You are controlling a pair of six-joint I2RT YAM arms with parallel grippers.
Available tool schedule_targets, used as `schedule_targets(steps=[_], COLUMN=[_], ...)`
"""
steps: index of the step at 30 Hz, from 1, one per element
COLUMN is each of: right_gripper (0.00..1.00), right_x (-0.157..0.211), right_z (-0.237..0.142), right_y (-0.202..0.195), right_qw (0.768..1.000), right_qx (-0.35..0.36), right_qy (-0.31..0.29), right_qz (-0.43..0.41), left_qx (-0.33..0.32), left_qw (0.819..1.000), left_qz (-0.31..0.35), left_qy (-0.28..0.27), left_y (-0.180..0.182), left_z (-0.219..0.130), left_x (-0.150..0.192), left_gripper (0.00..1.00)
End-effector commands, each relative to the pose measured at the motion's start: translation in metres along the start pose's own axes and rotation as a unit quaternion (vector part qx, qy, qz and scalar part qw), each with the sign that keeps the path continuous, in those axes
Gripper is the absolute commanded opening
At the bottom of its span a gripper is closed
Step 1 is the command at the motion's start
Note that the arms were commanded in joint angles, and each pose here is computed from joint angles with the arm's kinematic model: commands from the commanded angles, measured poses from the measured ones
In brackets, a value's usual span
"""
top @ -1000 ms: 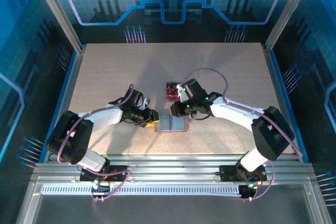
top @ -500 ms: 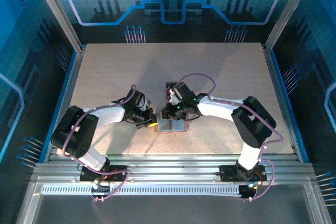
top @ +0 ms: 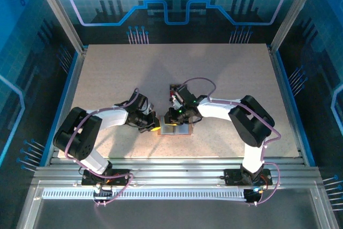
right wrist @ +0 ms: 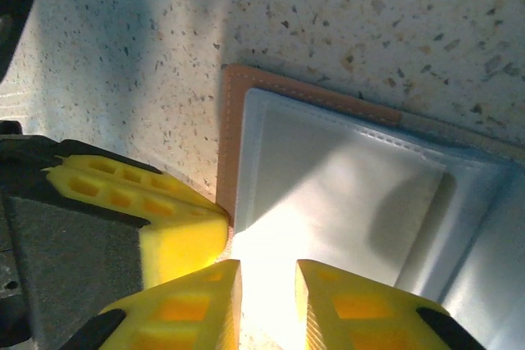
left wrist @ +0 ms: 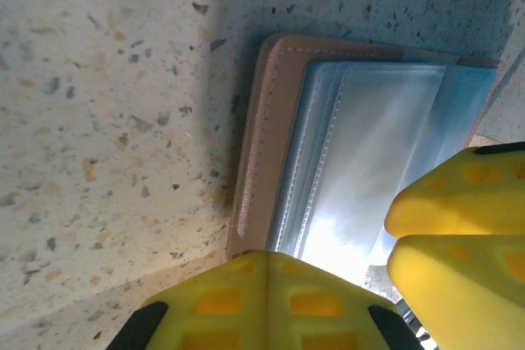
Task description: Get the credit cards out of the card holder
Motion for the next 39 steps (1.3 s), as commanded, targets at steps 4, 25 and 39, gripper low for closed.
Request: schedule_targets(steps=[4, 25, 39], right_gripper=[0.25, 0.26, 0.26], right_x=[0.009, 0.013, 0.013], right_z=[0.004, -0.011, -0.008], right_y=[-0.009, -0.018, -0.023], right_qw=[0.999, 0.999, 0.999], right_qx=[0.029, 0.040, 0.022], right_qy=[0.018, 0.003, 0.000], right_qz=[0.010, 0.011, 0.024], left_qx=[-0.007, -0.002, 0.031], left_qw=[1.000, 1.000, 0.999], left_qz=[-0.001, -0.002, 0.009], left_qy=[0.011, 0.007, 0.010], left_y=[0.009, 0.002, -0.031], left_z=[0.005, 0.000, -0.003], left_x=[0.006, 0.004, 0.001], left_gripper=[0.03, 0.03, 0.06])
Point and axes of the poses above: each hand's point on the last joint's axis, 136 mm out from that joint toward the fingers, its own z axis out along the fingers, its own y axis along the line the jaws close on, x = y × z, the point moved 2 cm from there along -z, back along the fingers, and after that the axes turned 6 degrees about -z, right-handed, at the moved point
